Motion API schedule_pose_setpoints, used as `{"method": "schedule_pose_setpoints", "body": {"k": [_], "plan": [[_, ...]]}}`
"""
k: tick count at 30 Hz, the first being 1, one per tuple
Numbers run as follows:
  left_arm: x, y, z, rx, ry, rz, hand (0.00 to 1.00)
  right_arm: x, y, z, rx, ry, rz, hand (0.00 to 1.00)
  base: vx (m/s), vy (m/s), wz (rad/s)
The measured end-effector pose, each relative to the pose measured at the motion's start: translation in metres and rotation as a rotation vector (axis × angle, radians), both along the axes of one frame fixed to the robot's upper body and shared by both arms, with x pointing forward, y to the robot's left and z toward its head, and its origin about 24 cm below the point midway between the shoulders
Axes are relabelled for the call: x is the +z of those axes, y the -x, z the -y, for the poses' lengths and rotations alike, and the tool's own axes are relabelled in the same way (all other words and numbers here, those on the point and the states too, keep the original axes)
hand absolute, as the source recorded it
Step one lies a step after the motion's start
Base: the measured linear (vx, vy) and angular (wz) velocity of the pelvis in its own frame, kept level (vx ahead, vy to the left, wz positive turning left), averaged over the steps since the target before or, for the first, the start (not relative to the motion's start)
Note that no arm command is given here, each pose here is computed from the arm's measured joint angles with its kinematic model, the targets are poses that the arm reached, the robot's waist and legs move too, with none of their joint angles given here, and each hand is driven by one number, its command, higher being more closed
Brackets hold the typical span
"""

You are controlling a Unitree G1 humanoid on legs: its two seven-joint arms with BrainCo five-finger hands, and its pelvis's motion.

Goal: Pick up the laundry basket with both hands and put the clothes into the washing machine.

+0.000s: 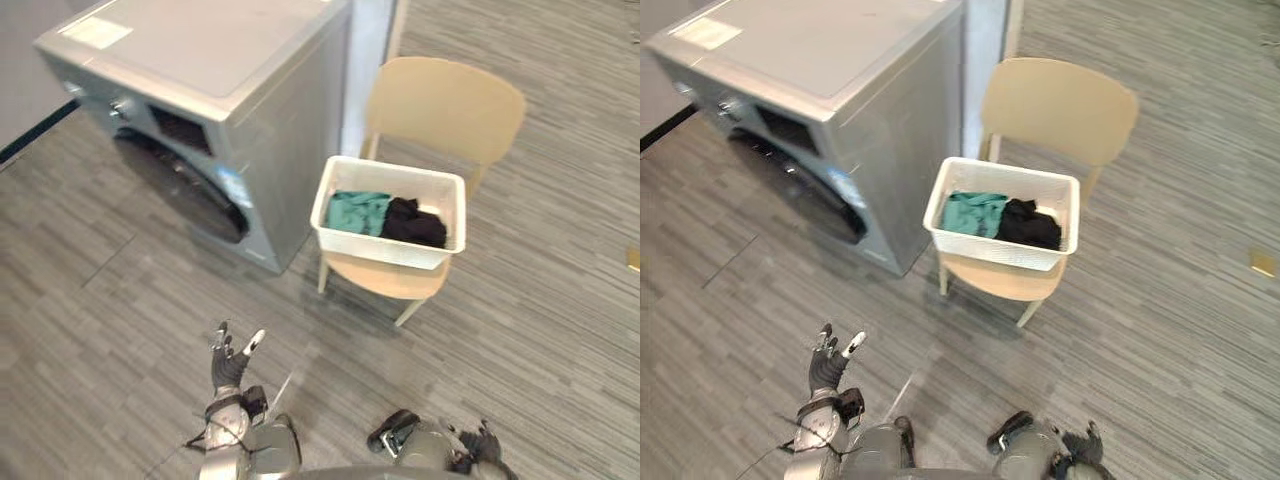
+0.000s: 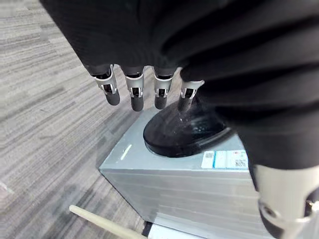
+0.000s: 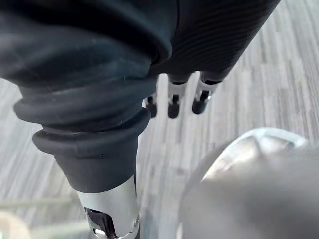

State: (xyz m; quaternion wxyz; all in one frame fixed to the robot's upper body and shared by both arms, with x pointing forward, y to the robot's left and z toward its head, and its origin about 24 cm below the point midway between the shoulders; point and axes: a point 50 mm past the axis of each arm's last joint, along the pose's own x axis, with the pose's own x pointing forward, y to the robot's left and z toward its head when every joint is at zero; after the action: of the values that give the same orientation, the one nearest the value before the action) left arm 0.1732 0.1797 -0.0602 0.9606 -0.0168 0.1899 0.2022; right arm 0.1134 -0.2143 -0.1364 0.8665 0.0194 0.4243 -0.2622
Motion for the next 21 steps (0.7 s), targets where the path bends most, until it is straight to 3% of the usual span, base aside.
{"method": "schedule_pose_setpoints", "body": {"k": [4,10,15,21], "plan": [[-0.006,0.012,-0.006,-0.010,-0.052,-0.048,0.00,0.011,-0.035,-0.036,0.182,-0.058,0.103,0.00,-0.21,0.254,0.12],[-0.019,0.051,-0.017,0.116,-0.014,-0.150,0.00,0.067,-0.104,-0.081,0.426,-0.036,0.439,0.00,-0.27,0.023,-0.01],[-0.022,0.067,-0.029,0.196,-0.030,-0.188,0.00,0.083,-0.124,-0.092,0.513,-0.022,0.516,0.00,-0.18,-0.004,0.55],[-0.022,0.067,-0.026,0.172,-0.021,-0.189,0.00,0.097,-0.141,-0.092,0.536,-0.002,0.581,0.00,0.04,0.110,0.92]]}}
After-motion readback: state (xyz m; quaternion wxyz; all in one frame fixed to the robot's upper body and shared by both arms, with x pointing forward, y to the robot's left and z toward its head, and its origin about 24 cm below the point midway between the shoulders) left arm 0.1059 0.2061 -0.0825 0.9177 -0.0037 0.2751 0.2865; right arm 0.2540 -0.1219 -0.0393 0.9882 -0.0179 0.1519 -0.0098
